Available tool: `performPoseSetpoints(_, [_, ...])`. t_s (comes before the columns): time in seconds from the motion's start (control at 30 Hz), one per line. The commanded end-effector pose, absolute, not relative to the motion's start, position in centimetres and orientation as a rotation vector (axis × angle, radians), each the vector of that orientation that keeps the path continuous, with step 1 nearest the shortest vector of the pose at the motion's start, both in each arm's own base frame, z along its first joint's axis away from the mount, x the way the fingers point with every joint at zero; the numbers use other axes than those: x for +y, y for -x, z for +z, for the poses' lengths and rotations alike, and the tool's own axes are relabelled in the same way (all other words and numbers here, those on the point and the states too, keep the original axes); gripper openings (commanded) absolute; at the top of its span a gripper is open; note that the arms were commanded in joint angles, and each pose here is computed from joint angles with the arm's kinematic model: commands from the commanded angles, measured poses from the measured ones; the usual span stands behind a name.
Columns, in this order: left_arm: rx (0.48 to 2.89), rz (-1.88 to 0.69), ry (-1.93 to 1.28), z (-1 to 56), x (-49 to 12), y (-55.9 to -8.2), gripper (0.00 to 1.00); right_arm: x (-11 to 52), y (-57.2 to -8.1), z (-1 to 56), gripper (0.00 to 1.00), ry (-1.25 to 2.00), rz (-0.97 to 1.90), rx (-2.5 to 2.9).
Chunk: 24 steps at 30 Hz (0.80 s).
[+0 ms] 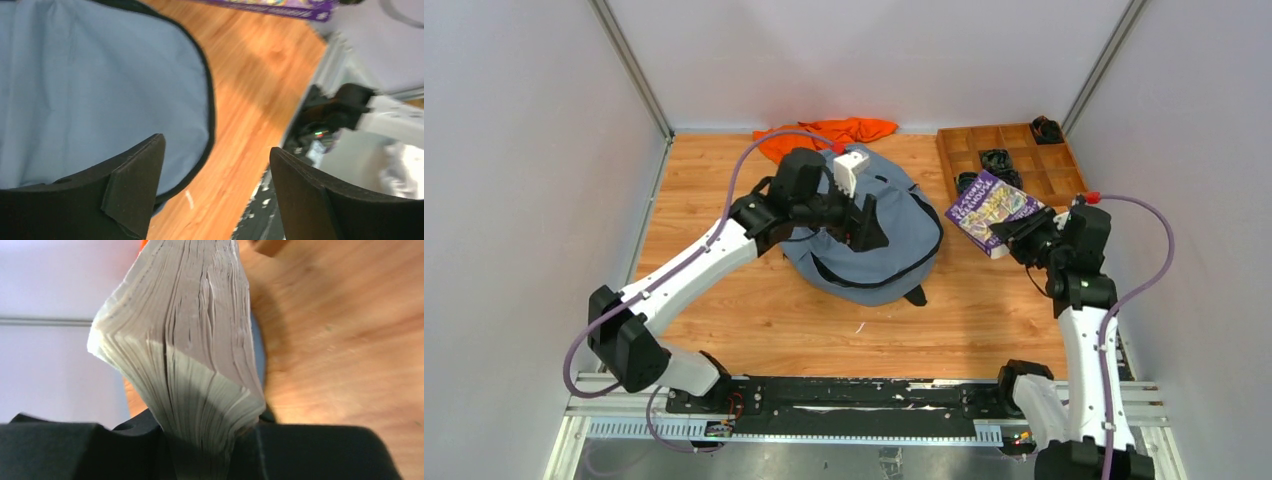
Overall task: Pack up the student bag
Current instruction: Pick up the book from the center of the board, then place the book in the student bag.
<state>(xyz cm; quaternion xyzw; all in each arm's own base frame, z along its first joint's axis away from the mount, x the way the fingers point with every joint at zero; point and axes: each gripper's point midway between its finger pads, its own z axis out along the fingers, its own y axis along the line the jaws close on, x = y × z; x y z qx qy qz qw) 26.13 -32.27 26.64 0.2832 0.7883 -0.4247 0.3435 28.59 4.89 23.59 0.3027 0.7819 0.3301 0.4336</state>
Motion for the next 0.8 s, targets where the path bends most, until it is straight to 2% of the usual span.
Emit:
performPoseSetpoints(0.0, [2.176, -0.586, -0.896, 21.0, -29.8, -26.8, 0.84, 0.5, -26.3, 24.6, 0.0, -0.858, 0.498, 1.912])
performPoseSetpoints(0.07, [2.163, -0.487, -0.989, 19.4, -31.1, -26.2, 0.84, -0.7, -25.6, 26.4, 0.0, -0.87, 0.433, 1.837])
performPoseSetpoints(0.2, [2.141, -0.494, -1.119, 17.7, -34.7, -24.1, 0.83, -1.8, -25.0, 29.1, 0.0, -0.84, 0.376, 1.727])
performPoseSetpoints(0.3, [2.123, -0.514, -1.158, 16.8, -37.1, -23.3, 0.83, -1.5, -25.1, 28.6, 0.0, -0.835, 0.378, 1.764])
performPoseSetpoints(0.4, [2.13, -0.403, -1.156, 15.4, -37.9, -24.4, 0.81, -0.6, -25.6, 27.9, 0.0, -0.85, 0.445, 1.783])
performPoseSetpoints(0.67, [2.162, -0.184, -1.075, 15.3, -37.0, -27.3, 0.54, -0.1, -25.8, 28.4, 0.0, -0.801, 0.467, 1.792])
performPoseSetpoints(0.73, [2.158, -0.145, -1.054, 15.4, -36.5, -27.8, 0.44, 0.3, -26.0, 28.3, 0.0, -0.792, 0.492, 1.799])
performPoseSetpoints(0.77, [2.155, -0.115, -1.041, 15.5, -36.2, -28.1, 0.36, 0.4, -26.0, 28.2, 0.0, -0.793, 0.499, 1.803])
